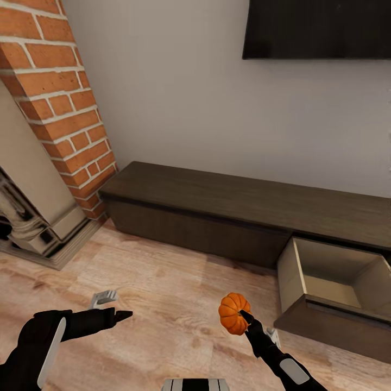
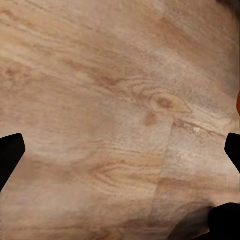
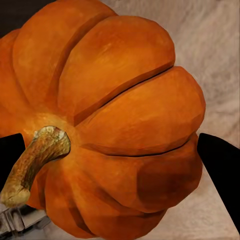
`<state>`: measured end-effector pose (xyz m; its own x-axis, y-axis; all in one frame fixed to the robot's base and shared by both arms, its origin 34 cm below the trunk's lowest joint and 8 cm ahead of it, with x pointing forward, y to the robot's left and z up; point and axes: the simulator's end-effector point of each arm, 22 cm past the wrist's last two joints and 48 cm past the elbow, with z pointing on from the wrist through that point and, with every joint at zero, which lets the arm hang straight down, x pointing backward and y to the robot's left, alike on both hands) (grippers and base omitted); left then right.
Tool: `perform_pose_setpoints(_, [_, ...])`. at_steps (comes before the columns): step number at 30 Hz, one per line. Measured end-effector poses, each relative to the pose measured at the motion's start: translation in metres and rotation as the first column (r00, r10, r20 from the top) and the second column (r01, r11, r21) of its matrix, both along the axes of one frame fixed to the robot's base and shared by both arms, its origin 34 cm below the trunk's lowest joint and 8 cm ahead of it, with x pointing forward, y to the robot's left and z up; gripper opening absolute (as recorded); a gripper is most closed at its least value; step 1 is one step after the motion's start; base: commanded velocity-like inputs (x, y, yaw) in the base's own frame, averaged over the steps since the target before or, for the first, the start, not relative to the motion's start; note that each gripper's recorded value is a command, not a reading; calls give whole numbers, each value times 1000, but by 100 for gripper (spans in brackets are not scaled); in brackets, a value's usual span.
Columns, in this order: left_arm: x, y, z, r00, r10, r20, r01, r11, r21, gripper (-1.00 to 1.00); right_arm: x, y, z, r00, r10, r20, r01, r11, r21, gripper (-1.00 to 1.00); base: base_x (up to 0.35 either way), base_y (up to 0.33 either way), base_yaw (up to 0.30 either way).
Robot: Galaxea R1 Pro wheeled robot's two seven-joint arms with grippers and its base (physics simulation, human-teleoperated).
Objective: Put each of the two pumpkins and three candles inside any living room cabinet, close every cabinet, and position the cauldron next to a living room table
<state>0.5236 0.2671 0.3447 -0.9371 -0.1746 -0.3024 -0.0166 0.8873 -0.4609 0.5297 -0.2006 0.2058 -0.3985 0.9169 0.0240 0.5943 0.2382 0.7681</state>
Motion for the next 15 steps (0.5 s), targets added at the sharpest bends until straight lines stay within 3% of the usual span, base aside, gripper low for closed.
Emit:
perform_pose_setpoints(9, [6,1,17,999,1,37,-1,1000,0,100,11,0,18,999,2,38,-2,1000,-1,-100,-192,27,0])
perform_pose_setpoints(15, [9,1,29,998,2,62,-2,1000,-1,100,17,1,29,998,3,61,-3,1000,-4,-100,-59,8,68])
